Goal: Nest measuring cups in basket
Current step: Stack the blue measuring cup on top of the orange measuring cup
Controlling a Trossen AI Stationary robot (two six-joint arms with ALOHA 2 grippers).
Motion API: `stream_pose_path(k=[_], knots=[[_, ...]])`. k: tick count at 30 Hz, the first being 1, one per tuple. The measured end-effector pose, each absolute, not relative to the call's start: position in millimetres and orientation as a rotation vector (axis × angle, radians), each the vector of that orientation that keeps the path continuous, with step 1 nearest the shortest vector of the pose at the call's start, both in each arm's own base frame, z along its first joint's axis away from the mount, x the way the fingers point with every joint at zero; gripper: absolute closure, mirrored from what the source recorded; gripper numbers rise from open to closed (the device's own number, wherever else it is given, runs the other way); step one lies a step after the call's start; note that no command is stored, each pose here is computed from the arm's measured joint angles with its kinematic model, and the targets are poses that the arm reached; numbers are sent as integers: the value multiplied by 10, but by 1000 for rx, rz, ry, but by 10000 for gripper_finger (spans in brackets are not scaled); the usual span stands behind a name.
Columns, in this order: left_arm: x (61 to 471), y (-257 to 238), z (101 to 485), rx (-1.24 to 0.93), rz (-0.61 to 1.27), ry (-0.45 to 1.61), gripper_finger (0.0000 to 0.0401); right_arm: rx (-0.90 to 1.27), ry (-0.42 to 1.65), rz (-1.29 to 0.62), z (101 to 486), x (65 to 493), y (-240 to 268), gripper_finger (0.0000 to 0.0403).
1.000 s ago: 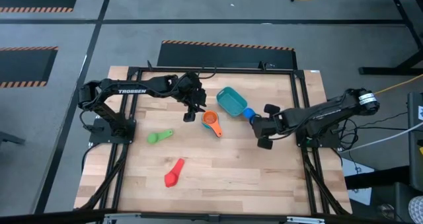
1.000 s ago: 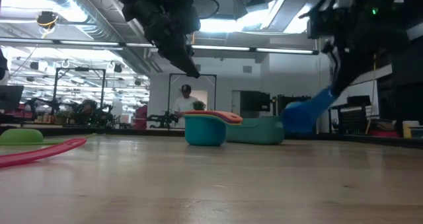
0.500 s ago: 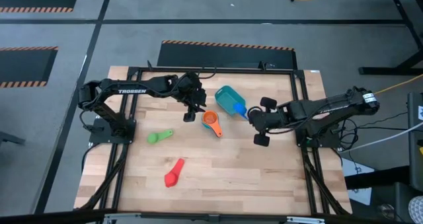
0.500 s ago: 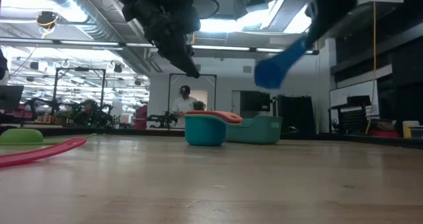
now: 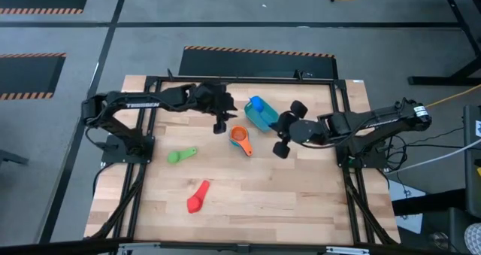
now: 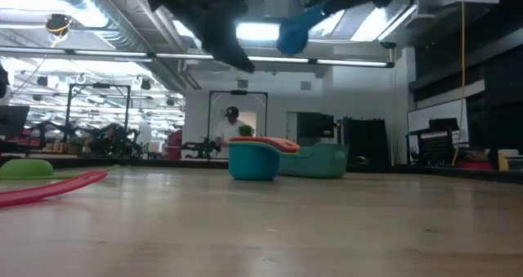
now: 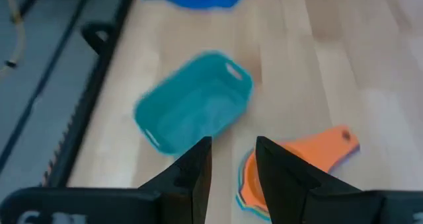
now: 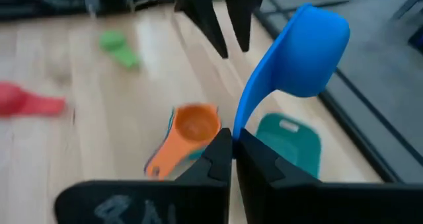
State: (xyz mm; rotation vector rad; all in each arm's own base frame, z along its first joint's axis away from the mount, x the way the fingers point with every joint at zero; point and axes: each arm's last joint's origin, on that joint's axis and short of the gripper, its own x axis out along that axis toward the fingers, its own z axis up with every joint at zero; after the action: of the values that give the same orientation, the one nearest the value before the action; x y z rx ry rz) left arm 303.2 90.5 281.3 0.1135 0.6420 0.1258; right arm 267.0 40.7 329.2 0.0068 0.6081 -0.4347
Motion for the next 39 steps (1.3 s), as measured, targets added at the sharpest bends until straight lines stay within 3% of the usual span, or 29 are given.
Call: stream_pose_path(k=[14, 23, 39], knots=[[2375, 744, 3559, 139, 347, 423, 290, -23, 165, -389, 2870, 2842, 410, 387], [2148, 691, 3770, 108, 414, 315, 290, 45, -92, -287, 2621, 2712, 323, 387], [2319, 611, 3724, 90, 222, 287, 290, -4, -99, -146, 2466, 2763, 326, 387]])
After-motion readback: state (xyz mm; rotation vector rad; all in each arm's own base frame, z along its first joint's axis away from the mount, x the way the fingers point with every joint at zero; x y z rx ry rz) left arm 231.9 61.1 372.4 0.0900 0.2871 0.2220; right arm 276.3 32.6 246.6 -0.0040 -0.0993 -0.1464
